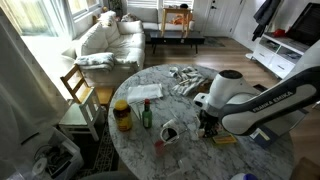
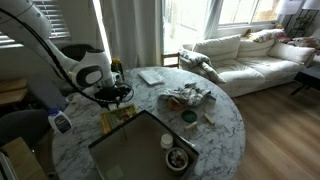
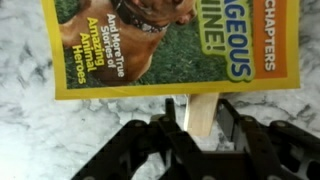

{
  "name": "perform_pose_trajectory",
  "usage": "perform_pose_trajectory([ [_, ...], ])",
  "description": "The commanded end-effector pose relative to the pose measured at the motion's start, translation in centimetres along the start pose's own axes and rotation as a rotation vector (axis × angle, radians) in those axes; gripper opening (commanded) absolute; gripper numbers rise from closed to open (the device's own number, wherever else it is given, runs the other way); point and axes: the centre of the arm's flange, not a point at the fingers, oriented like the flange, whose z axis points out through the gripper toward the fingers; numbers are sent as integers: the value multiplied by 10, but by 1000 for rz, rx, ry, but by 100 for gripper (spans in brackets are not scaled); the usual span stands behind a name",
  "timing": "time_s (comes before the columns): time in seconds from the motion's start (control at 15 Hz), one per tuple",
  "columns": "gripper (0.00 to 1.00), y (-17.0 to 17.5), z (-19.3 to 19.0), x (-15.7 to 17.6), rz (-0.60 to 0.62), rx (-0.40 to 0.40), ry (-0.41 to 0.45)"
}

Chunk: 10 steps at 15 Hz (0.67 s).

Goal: Put the yellow book in the clear container on the left

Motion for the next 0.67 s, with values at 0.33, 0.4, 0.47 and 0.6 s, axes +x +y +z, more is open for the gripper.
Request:
perform_pose_trajectory([
  [0.33, 7, -1, -8, 31, 3, -14, 59],
  [0.4, 7, -1, -10, 35, 4, -11, 70],
  [0.47, 7, -2, -10, 39, 10, -13, 74],
  [0.6, 9, -3, -12, 45, 54, -14, 81],
])
